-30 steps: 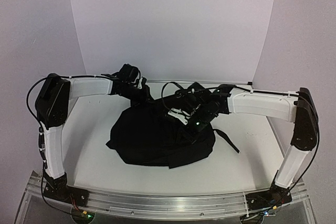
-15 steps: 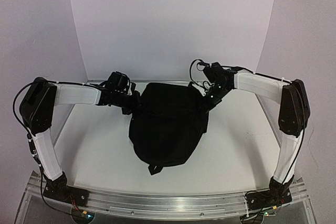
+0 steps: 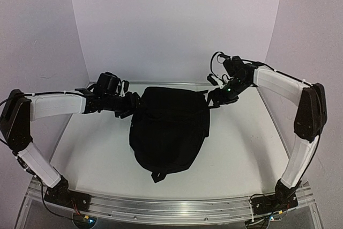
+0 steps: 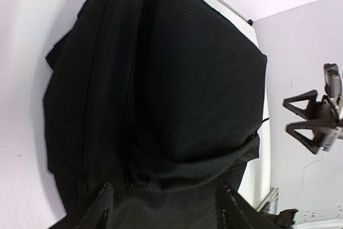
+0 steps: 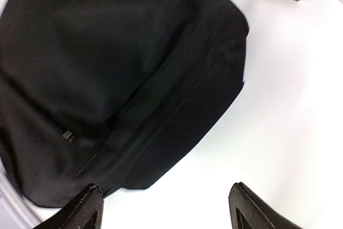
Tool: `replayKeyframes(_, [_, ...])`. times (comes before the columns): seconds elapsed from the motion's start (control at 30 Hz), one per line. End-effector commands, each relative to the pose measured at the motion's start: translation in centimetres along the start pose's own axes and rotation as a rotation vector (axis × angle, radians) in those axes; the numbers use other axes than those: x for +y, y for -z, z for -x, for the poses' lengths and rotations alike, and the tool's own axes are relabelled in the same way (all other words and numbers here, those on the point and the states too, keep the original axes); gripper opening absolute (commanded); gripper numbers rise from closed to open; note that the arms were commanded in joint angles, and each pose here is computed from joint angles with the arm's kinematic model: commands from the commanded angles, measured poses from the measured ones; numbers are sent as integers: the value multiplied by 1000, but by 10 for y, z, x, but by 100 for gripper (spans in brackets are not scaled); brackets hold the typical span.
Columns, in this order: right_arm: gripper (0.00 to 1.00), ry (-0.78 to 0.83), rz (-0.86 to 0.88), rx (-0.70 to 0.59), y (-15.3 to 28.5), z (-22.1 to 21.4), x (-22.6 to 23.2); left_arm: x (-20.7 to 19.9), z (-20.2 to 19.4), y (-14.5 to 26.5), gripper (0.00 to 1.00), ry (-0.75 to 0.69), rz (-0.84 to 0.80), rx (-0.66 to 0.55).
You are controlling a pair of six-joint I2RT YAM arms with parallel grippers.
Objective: Pack the student bag
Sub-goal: Zip the student bag at the center of the board, then adjust the student bag at the center of the board.
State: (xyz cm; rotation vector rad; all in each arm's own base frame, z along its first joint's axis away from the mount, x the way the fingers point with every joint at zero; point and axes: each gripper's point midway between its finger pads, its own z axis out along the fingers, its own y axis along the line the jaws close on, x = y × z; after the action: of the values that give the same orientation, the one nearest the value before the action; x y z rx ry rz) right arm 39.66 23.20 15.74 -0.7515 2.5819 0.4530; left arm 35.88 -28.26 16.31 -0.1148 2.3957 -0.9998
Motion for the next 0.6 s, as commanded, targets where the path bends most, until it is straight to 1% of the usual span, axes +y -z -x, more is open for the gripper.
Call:
replayKeyframes(0.0, [84,-44,222,-3,27,-22,51,13,12,21,69,-84,131,-33])
replayKeyframes(0.07, [84,-52,277,37,19,-39,58,25,7,15,69,-85,168,0])
replayKeyframes(0.2, [83,-82,310,108,-2,-65,59,43,-9,5,68,-68,201,53])
replayKeyframes(0.27, [83,-99,322,133,-11,-75,59,47,-15,1,67,-55,192,65])
replayKeyframes(0.33, [83,-115,333,148,-20,-80,59,50,-24,-4,64,-47,170,85])
replayKeyframes(0.4, [83,-128,351,162,-28,-83,60,49,-32,-9,57,-48,139,110])
replayKeyframes(0.47, [83,-135,366,165,-34,-80,61,44,-42,-16,48,-53,100,136])
replayKeyframes(0.57, [82,-131,366,153,-42,-68,58,23,-57,-32,33,-85,27,175])
